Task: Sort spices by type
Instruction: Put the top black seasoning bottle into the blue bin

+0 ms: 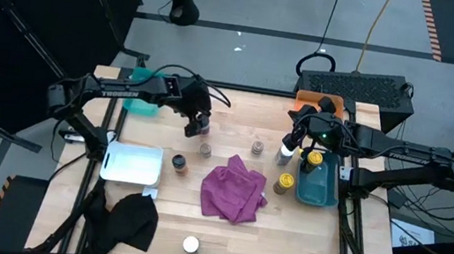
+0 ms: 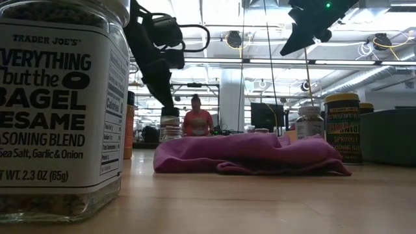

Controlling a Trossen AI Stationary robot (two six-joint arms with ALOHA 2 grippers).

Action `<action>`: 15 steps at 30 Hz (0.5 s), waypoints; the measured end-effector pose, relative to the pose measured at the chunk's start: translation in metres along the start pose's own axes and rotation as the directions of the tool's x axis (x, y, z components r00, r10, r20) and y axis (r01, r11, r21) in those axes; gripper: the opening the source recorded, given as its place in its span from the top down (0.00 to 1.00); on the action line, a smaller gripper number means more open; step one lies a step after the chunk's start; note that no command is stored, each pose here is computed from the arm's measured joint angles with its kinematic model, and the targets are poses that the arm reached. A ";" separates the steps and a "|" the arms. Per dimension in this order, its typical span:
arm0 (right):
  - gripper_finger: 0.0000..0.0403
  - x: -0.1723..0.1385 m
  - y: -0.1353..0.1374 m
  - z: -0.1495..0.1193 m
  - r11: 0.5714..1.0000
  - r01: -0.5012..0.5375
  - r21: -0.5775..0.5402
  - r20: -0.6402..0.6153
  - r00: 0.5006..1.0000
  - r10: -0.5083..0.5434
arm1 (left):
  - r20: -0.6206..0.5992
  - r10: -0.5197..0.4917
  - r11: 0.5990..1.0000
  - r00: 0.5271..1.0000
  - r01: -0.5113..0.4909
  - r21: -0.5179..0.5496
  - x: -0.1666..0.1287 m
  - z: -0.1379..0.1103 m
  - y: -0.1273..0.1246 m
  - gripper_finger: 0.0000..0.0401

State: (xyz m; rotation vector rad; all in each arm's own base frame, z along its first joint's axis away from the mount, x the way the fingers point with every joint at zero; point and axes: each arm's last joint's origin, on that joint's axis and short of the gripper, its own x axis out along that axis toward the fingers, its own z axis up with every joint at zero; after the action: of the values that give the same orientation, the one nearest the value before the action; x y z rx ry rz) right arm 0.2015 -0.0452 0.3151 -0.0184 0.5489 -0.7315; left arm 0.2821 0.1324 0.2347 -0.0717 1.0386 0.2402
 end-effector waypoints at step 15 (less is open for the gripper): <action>1.00 0.000 0.000 0.000 1.000 0.000 0.000 0.000 1.000 0.000 | 0.064 0.013 0.999 0.998 -0.015 0.037 0.015 -0.009 -0.001 0.18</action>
State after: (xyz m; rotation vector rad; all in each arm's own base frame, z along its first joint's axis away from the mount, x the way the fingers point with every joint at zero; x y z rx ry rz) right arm 0.2015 -0.0452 0.3151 -0.0181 0.5488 -0.7315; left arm 0.2820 0.1325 0.2169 -0.0223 0.9796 0.2338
